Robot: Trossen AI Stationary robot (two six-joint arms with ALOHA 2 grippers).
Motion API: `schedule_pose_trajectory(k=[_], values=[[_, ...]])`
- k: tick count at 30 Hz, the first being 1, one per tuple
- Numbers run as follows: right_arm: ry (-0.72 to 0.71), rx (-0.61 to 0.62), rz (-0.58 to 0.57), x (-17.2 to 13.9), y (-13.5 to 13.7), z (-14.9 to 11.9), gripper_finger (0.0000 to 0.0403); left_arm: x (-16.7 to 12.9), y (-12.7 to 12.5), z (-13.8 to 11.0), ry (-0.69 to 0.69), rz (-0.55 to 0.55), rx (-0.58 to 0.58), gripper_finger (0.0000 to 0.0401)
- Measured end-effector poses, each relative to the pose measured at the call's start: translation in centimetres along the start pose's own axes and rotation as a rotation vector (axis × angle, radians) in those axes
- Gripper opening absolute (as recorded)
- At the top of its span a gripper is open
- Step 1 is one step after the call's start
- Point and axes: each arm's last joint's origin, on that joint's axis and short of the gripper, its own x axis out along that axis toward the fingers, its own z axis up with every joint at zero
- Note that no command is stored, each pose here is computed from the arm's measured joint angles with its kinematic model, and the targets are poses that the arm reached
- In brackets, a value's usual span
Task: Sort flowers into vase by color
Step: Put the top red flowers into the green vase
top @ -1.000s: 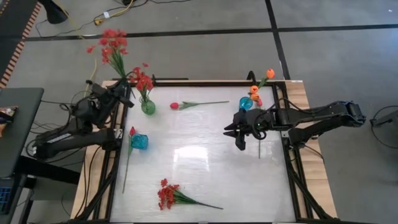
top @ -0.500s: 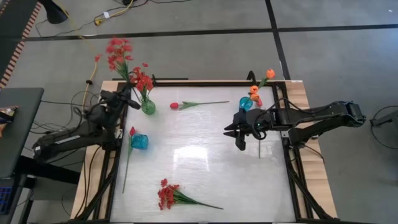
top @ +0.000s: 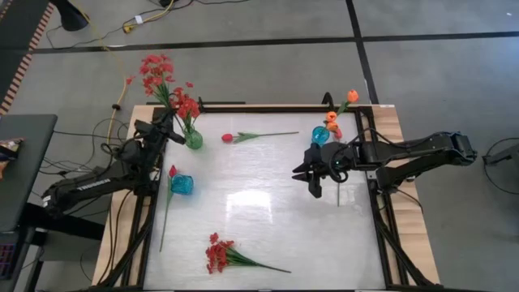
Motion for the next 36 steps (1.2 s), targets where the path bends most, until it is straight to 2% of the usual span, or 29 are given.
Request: schedule_pose_trajectory(k=[5,12,17,21,25,36], values=[[0.000,0.000,0.000,0.0,0.0,0.0,0.0132,0.2,0.2,-0.1,-0.001,0.016,0.020,0.0000],[-0.002,0.000,0.000,0.0,0.0,0.0,0.0132,1.1,0.2,-0.8,0.041,-0.013,0.024,0.0000],[-0.002,0.000,0.000,0.0,0.0,0.0,0.0132,1.6,0.4,-1.0,0.040,0.019,0.045,0.0000],[-0.001,0.000,0.005,0.0,0.0,0.0,0.0132,1.9,0.5,-1.0,0.030,-0.009,0.038,0.0000],[0.000,0.000,0.007,0.0,0.0,0.0,0.0132,2.0,0.5,-1.5,0.078,-0.036,0.022,0.0000],[0.004,0.000,0.020,0.0,0.1,0.0,0.0132,2.0,0.4,-2.6,0.170,-0.078,0.089,0.0000]])
